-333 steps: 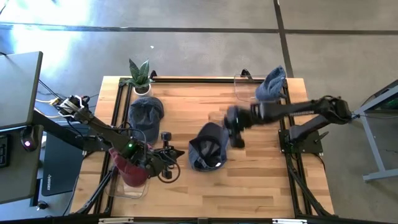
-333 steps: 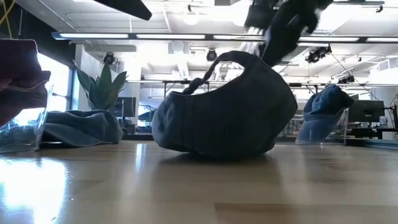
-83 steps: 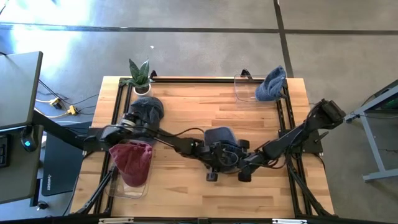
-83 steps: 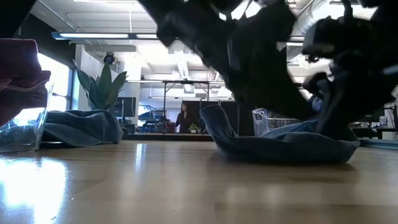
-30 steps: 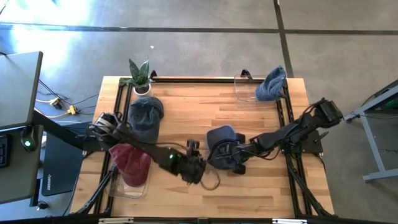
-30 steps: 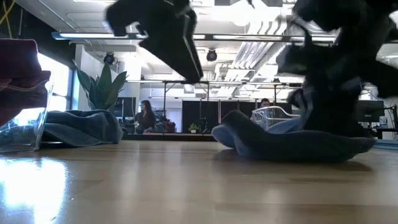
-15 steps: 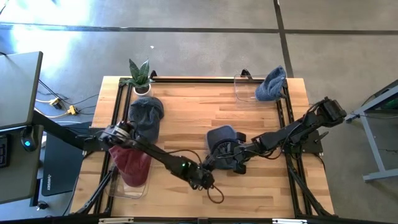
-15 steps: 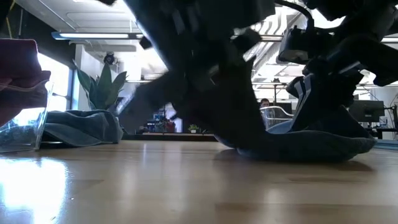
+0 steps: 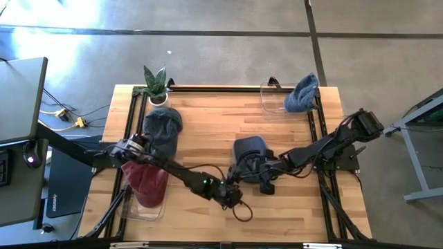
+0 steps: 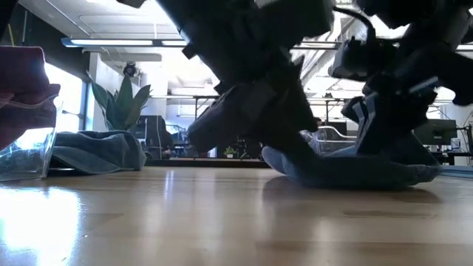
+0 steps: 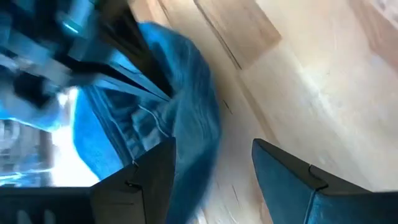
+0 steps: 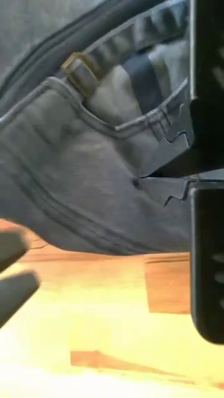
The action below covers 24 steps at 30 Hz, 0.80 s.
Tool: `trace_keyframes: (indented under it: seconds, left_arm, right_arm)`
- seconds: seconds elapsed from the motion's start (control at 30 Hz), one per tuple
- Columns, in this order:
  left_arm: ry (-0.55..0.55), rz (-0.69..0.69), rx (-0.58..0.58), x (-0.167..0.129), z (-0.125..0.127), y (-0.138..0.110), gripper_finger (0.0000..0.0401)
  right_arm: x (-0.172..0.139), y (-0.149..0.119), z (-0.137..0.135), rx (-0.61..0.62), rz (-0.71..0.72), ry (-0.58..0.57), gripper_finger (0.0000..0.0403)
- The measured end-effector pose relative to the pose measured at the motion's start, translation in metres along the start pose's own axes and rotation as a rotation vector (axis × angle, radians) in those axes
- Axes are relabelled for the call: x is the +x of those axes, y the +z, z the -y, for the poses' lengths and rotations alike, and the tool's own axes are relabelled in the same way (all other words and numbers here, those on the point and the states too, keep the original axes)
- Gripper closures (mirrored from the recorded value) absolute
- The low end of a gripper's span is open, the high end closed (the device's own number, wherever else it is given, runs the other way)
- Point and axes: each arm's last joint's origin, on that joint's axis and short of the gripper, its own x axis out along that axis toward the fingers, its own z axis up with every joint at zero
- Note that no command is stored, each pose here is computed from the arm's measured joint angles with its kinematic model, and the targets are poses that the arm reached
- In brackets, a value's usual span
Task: Pick & Place hat
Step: Put the top dark blue cap into the top transparent bin
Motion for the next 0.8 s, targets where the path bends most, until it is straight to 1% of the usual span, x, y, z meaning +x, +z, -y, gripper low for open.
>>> trace_keyframes:
  seconds: [0.13,0.2,0.3,0.37,0.43,0.5,0.6,0.73,0.8]
  left_arm:
    - [0.047,-0.006,-0.007,-0.001,0.000,0.002,0.0194]
    - [0.058,-0.022,-0.012,0.002,-0.005,-0.001,0.0194]
    - [0.041,-0.063,-0.043,0.009,-0.011,-0.009,0.0194]
    - [0.035,-0.093,-0.084,0.022,-0.013,-0.017,0.0198]
    - [-0.023,-0.140,-0.082,0.028,-0.011,-0.027,0.0211]
    - [-0.076,-0.116,-0.103,0.029,-0.015,-0.027,0.0236]
    - [-0.167,-0.087,-0.107,0.029,-0.012,-0.027,0.0289]
    - [-0.197,-0.049,-0.115,0.028,-0.010,-0.023,0.0375]
    - [-0.208,-0.018,-0.112,0.021,-0.012,-0.018,0.0392]
  right_arm:
    - [0.009,-0.005,-0.001,-0.021,-0.049,0.013,0.0401]
    - [0.012,-0.007,-0.001,-0.032,-0.068,0.027,0.0399]
    - [0.012,-0.007,-0.002,-0.038,-0.076,0.055,0.0401]
    - [0.011,-0.007,-0.004,-0.051,-0.075,0.067,0.0401]
    - [0.011,-0.007,-0.007,-0.076,-0.068,0.078,0.0400]
    - [0.010,-0.008,-0.009,-0.086,-0.065,0.081,0.0399]
    - [0.010,-0.009,-0.010,-0.093,-0.065,0.076,0.0401]
    - [0.010,-0.009,-0.010,-0.070,-0.066,0.073,0.0400]
    - [0.010,-0.009,-0.010,-0.074,-0.065,0.075,0.0401]
